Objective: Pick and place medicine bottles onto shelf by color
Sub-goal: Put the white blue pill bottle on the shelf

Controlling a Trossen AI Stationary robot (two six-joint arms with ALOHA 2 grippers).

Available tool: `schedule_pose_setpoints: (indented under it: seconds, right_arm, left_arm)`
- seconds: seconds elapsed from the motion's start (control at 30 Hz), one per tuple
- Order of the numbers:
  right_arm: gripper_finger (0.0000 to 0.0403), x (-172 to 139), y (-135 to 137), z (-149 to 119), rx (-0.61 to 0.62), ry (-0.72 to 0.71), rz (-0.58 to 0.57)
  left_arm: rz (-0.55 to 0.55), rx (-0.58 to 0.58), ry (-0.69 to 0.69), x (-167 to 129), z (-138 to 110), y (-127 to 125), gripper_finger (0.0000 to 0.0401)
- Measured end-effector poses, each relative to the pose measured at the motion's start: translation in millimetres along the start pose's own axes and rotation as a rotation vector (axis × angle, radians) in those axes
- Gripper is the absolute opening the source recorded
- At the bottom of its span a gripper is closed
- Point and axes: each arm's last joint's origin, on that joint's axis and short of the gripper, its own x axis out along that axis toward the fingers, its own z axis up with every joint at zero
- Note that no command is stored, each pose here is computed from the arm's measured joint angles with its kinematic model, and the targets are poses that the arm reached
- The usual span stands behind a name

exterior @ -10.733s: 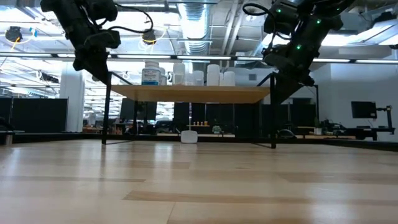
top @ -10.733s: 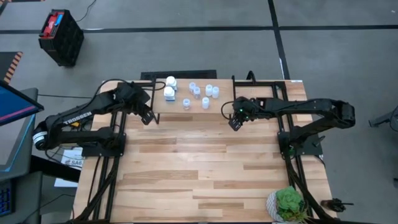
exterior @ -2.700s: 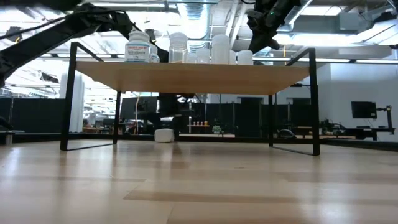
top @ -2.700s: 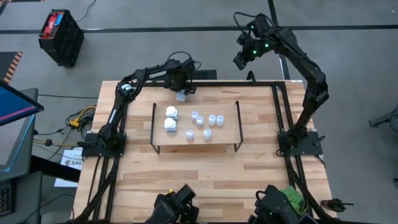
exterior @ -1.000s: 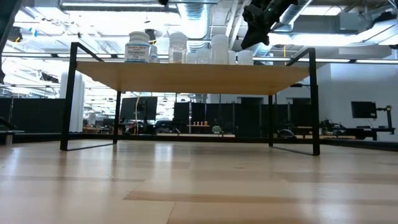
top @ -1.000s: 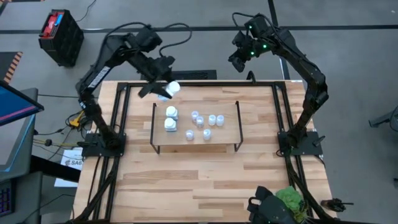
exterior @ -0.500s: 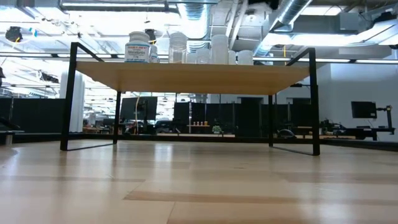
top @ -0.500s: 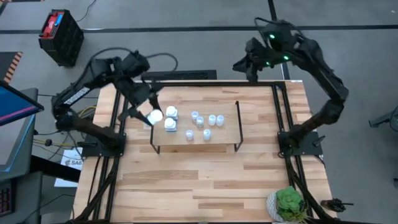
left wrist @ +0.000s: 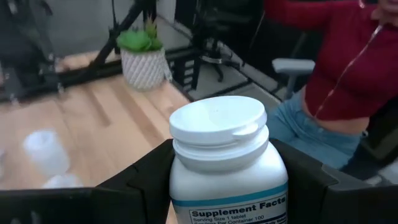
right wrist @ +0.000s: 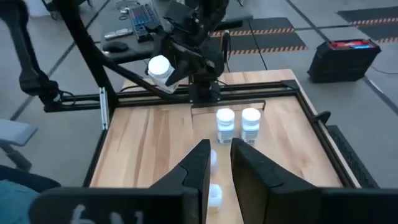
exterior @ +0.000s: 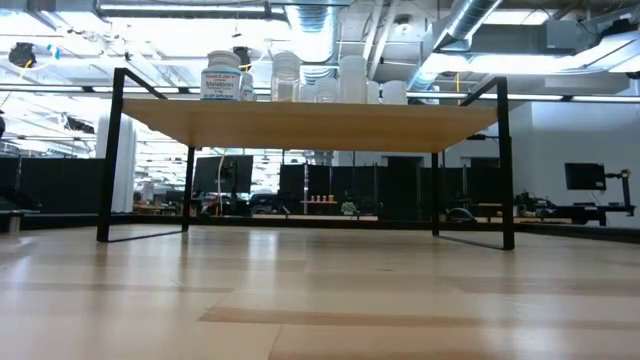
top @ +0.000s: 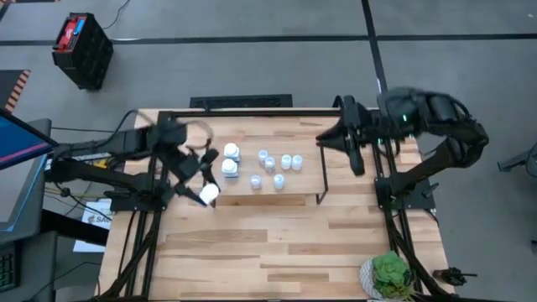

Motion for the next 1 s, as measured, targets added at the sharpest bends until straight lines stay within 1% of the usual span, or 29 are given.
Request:
schedule_pose_setpoints:
  seconds: [0.1,0.3,0.37,0.47,0.6,0.7,0.83,1.0]
  right_arm:
    - [0.0086,4.4,20.7,-3.0,-0.015,0.012,-0.014]
    - [0.0086,21.1,55.7,-12.3,-0.086,0.058,-0.077]
    - [0.0086,25.1,64.3,-16.7,-0.088,0.076,-0.126]
    - [0.0086,33.7,75.4,-28.6,-0.090,0.126,-0.231]
    - [0.0086,46.0,89.6,-58.9,-0.062,0.225,-0.319]
    - [0.0086,50.8,101.2,-86.3,-0.033,0.273,-0.378]
    - [0.0086,51.6,113.3,-120.3,0.030,0.252,-0.436]
    - [0.0086,66.0,126.6,-163.9,0.130,0.197,-0.483]
  left_arm:
    - [0.037,0.021,-0.052,12.6,-9.5,-18.1,0.0204]
    - [0.243,-0.012,-0.144,48.9,-43.3,-40.8,0.0204]
    - [0.284,-0.024,-0.166,62.0,-58.5,-46.6,0.0206]
    - [0.319,-0.025,-0.228,80.6,-77.9,-54.9,0.0207]
    - [0.355,-0.044,-0.272,98.4,-103.0,-67.0,0.0209]
    - [0.392,-0.095,-0.247,108.5,-114.8,-75.6,0.0209]
    - [0.457,-0.141,-0.196,122.7,-126.3,-85.1,0.0209]
    - [0.514,-0.122,-0.172,143.3,-138.0,-92.4,0.0210]
